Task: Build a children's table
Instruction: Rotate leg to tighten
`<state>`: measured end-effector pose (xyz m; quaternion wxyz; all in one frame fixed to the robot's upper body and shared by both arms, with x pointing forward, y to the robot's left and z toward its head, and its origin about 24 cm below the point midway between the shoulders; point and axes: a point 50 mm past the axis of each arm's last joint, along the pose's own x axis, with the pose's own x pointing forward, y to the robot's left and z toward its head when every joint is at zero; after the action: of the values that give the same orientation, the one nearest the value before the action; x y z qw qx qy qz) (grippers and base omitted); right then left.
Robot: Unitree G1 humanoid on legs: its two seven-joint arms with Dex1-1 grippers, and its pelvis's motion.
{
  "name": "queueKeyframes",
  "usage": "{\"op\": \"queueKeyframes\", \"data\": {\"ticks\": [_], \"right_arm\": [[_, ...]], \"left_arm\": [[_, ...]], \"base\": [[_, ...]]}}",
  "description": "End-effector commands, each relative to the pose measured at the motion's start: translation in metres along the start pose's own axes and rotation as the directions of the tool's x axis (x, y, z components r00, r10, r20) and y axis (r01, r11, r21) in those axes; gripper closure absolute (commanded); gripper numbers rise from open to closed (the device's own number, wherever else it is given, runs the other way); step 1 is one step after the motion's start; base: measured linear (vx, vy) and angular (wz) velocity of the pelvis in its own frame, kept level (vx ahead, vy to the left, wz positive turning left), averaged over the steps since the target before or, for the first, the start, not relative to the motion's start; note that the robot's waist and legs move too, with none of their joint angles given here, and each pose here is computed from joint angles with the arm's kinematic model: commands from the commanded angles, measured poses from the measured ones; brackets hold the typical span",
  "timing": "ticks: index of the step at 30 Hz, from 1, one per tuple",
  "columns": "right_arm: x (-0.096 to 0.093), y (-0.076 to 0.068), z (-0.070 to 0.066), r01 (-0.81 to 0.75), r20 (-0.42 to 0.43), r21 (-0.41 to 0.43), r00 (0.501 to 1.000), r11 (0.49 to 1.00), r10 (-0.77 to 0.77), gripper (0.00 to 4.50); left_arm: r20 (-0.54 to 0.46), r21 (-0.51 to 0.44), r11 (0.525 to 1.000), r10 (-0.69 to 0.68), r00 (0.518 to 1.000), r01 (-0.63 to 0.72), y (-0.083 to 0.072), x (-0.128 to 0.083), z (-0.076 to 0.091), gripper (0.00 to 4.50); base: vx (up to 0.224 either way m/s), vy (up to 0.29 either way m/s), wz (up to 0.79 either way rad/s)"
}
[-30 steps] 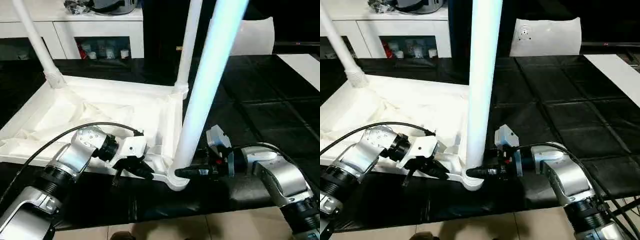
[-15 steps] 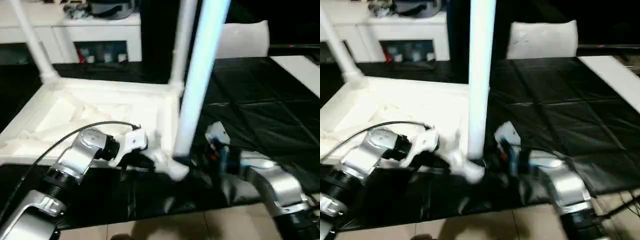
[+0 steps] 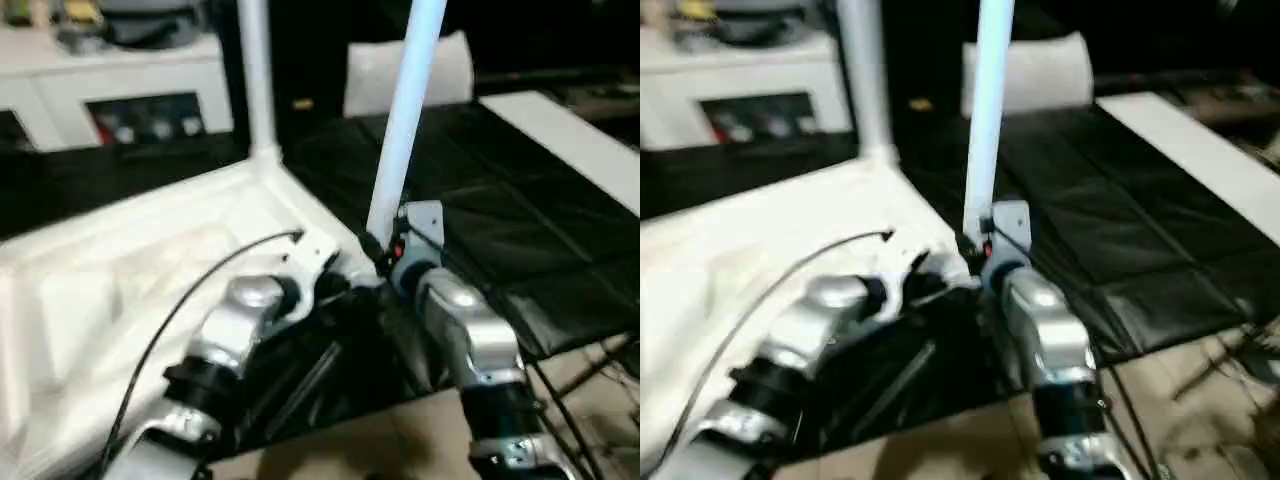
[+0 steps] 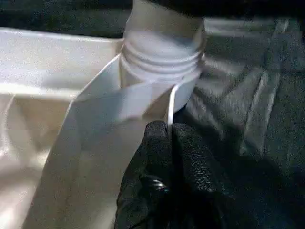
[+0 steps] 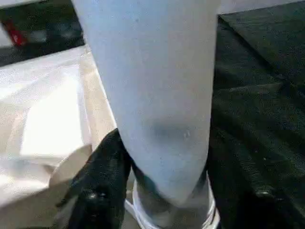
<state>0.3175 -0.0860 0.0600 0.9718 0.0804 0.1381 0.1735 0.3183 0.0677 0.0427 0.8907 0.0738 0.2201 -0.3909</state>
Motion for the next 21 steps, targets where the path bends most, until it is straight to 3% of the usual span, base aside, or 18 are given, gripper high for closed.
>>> {"op": "queueKeyframes", "data": {"ticks": [1,2,4,14,21], "right_arm": [[0.004,0.040,-0.018,-0.172,-0.055,0.070,0.983,0.983,0.176,1.79],[0.003,0.038,-0.016,-0.178,-0.046,0.052,0.982,0.983,0.181,1.49],[0.002,0.036,-0.015,-0.183,-0.037,0.042,0.982,0.982,0.185,1.37],[-0.029,-0.005,-0.007,-0.235,0.035,-0.085,0.971,0.968,0.239,0.55],[-0.058,-0.026,0.002,-0.380,0.005,-0.205,0.921,0.902,0.389,0.06]], "left_arm": [[0.122,0.056,0.994,0.085,0.989,-0.092,0.011,-0.006,0.040,4.50],[0.119,0.069,0.994,0.077,0.990,-0.086,0.012,-0.008,0.039,4.50],[0.121,0.094,0.993,0.060,0.991,-0.072,0.013,-0.009,0.039,4.50],[0.033,0.199,0.978,-0.063,0.997,0.055,0.029,-0.034,0.013,4.50],[-0.044,0.280,0.939,-0.193,0.980,0.197,0.035,-0.048,0.000,4.50]], "base": [[0.000,0.000,0.00],[0.000,0.000,0.00],[0.000,0.000,0.00],[0.022,-0.003,0.00],[-0.022,0.000,-0.01]]}}
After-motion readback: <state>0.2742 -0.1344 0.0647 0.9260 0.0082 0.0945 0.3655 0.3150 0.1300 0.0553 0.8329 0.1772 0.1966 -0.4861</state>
